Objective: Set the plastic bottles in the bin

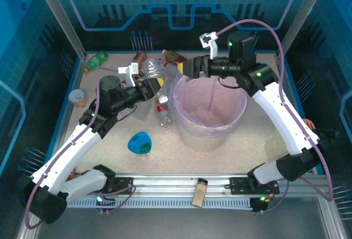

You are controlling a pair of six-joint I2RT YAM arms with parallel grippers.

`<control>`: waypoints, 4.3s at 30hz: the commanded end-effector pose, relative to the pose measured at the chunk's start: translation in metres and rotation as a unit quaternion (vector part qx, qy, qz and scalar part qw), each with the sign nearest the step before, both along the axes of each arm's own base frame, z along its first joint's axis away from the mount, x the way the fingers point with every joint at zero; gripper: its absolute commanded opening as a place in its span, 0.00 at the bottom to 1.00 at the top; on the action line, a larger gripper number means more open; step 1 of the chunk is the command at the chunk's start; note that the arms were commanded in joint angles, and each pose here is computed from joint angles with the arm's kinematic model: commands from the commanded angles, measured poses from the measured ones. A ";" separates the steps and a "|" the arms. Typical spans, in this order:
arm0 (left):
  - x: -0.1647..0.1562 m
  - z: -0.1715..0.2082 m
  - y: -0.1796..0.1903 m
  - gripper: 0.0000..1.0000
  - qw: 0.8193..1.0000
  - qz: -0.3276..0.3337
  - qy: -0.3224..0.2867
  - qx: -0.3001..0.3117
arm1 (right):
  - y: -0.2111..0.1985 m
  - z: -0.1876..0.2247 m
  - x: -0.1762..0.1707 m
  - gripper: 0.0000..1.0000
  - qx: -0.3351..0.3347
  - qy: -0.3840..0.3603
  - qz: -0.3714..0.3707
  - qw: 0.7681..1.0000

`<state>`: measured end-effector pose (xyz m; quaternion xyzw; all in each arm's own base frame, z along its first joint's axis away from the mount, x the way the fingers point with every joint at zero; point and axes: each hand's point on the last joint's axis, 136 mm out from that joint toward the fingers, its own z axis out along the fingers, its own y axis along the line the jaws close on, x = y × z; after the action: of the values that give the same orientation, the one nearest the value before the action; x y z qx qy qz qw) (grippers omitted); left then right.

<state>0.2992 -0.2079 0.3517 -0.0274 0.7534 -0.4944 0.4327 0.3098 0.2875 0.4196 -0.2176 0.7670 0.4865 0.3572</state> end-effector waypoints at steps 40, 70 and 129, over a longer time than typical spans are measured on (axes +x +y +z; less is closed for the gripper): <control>-0.032 0.041 -0.003 0.83 0.995 -0.027 -0.077 0.057 | 0.023 0.060 0.022 0.47 0.069 -0.071 0.054 0.994; 0.116 -0.055 0.218 0.86 0.905 0.231 0.126 0.334 | -0.096 -0.131 -0.005 0.36 -0.312 0.011 -0.139 0.940; 0.321 -0.309 0.410 0.94 0.850 0.270 0.283 0.352 | -0.075 -0.092 -0.072 0.82 -0.200 -0.044 -0.055 0.977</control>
<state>0.6216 0.1986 0.0426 -0.2004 0.9333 -0.0219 0.2972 0.2350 0.2149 0.3238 -0.2739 0.8407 0.2938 0.3631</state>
